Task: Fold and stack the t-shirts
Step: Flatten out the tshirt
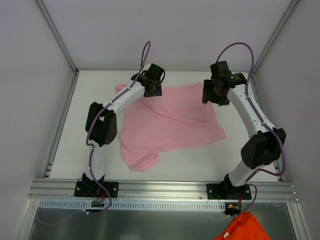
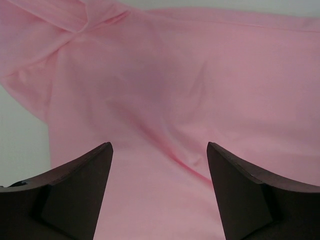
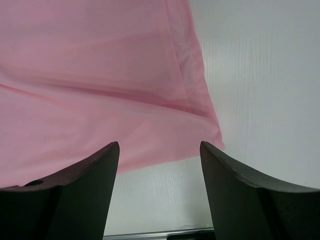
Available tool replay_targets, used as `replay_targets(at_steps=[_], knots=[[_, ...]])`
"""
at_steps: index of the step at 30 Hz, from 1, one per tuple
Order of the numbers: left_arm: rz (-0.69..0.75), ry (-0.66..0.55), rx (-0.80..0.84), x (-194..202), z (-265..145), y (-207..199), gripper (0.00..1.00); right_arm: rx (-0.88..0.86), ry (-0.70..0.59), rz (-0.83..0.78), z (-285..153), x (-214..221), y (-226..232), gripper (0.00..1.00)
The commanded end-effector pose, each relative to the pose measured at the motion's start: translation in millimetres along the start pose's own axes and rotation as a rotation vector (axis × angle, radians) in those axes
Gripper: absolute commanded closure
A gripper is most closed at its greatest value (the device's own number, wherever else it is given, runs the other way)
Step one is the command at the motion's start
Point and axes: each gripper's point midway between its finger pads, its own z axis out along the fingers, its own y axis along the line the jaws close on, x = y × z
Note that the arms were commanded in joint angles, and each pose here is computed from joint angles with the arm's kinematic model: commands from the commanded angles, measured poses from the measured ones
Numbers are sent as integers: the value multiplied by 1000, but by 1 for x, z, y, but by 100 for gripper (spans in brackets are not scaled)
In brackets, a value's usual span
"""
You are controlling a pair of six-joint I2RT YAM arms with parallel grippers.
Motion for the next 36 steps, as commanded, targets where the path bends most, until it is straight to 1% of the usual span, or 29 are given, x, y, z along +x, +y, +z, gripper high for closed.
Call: replay_targets(at_steps=[1,2,3,4,5,7,8,9,11,12,14,19,20,23,24,26,27,28,29,30,31,33,34,35,36], knots=[[-58,61,-50,4,17,15,24,-28,-38,-12,-35,-2,-4,30],[-77,63,-41,-4,17,16,27,-23,-47,-16,-40,-1,-7,30],[-95,70,-38,-5,20,16,28,-21,-52,-15,-45,1,-9,30],[-100,80,-42,-3,27,16,32,-22,-56,-12,-49,3,-11,30],[-117,73,-40,-10,29,18,39,-34,-77,-1,-59,5,-13,30],[-129,67,-38,-17,38,16,45,-36,-78,7,-67,13,-16,30],[-133,82,-48,-17,43,21,51,-46,-110,18,-79,15,-19,30],[-135,88,-50,-18,48,22,54,-49,-117,19,-84,18,-21,30],[-163,109,-49,-21,62,26,64,-41,-130,12,-97,27,-29,30],[-183,127,-50,-18,69,27,66,-31,-131,9,-100,31,-33,30],[-239,148,-38,-19,80,34,69,-14,-145,4,-112,38,-42,29],[-318,200,-22,-14,95,45,74,-20,-165,21,-128,48,-49,29],[-328,208,-25,-12,96,47,75,-19,-164,24,-130,52,-50,29],[-340,209,-27,-13,103,54,76,-39,-147,21,-130,60,-48,29],[-344,212,-28,-13,105,55,75,-52,-149,22,-132,63,-48,29],[-376,221,-24,-15,111,64,68,-60,-131,16,-129,72,-47,29],[-388,234,0,-16,110,62,60,-64,-139,16,-131,75,-49,29],[-391,233,13,-19,112,65,46,-65,-144,14,-131,76,-49,29],[-386,220,29,-24,106,62,43,-67,-141,13,-130,77,-49,29],[-377,238,67,-20,103,55,40,-75,-133,10,-128,80,-47,29],[-371,195,124,-35,93,47,35,-79,-127,10,-126,80,-46,29],[-360,199,161,-33,79,40,30,-98,-115,12,-123,82,-42,30],[-341,168,199,-43,59,30,25,-104,-117,15,-123,81,-40,30],[-327,172,196,-36,53,30,22,-107,-113,15,-121,82,-40,30],[-319,158,211,-38,45,27,20,-112,-115,16,-120,82,-38,30]])
